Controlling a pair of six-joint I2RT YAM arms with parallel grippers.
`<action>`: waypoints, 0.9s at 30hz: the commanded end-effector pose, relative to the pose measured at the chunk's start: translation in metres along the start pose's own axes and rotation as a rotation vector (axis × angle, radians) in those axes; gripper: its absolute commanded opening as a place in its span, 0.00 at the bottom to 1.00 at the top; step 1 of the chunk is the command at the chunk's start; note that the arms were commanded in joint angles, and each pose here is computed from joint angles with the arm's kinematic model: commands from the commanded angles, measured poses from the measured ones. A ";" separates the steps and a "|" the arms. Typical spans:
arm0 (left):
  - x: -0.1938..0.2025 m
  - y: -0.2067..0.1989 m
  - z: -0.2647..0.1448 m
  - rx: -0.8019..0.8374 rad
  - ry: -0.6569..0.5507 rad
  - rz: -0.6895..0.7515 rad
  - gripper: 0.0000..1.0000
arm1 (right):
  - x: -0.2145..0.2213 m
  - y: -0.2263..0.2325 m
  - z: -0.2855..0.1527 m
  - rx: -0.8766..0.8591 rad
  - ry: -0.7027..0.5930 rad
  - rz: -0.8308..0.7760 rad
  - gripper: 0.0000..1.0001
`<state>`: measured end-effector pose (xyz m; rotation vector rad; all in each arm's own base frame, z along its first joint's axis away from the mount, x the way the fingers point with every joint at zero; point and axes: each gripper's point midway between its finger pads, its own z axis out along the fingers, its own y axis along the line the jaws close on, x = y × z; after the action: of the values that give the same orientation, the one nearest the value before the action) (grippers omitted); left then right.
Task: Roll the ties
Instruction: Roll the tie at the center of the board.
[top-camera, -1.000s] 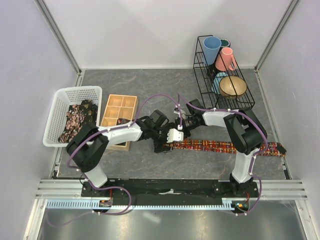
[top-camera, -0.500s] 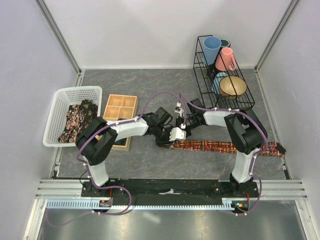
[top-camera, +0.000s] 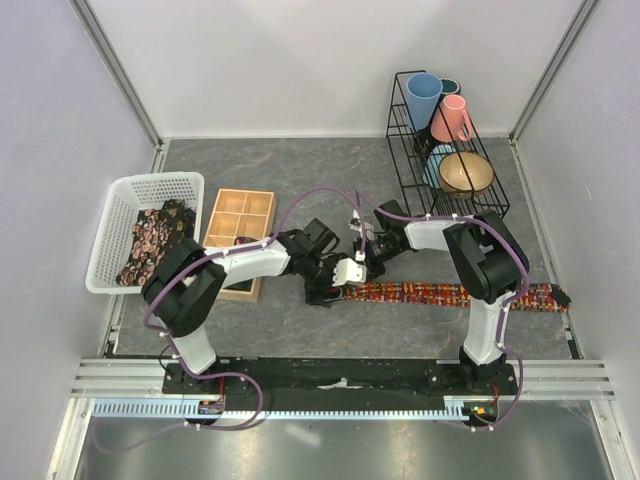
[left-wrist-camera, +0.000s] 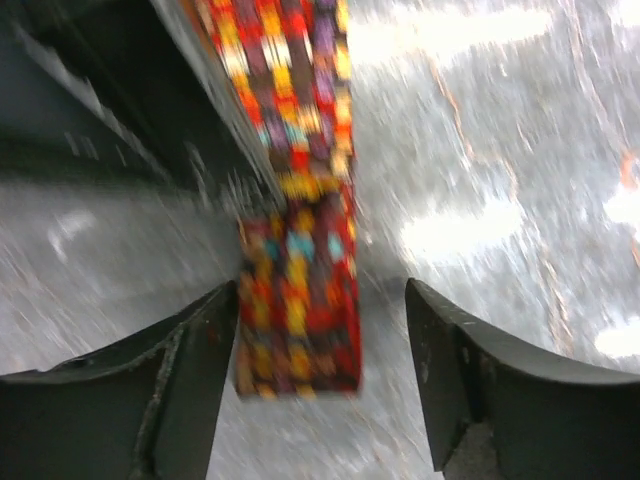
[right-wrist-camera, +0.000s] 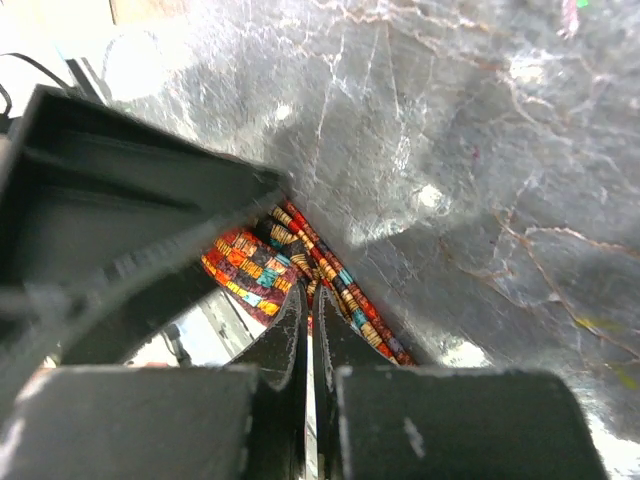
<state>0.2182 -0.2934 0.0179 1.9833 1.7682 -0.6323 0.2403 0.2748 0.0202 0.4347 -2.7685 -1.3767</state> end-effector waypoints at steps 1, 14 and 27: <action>0.007 0.003 -0.024 -0.057 -0.024 -0.051 0.75 | -0.001 -0.020 0.000 0.082 0.002 -0.093 0.00; -0.008 0.007 -0.026 -0.021 -0.108 -0.107 0.72 | -0.001 -0.026 0.000 0.122 -0.028 -0.156 0.00; -0.043 0.002 -0.034 0.034 -0.193 -0.104 0.43 | 0.002 -0.029 0.004 0.131 -0.032 -0.137 0.00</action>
<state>0.2206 -0.2837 0.0423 1.8430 1.8143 -0.7632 0.2401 0.2735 0.0179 0.5856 -2.8016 -1.3865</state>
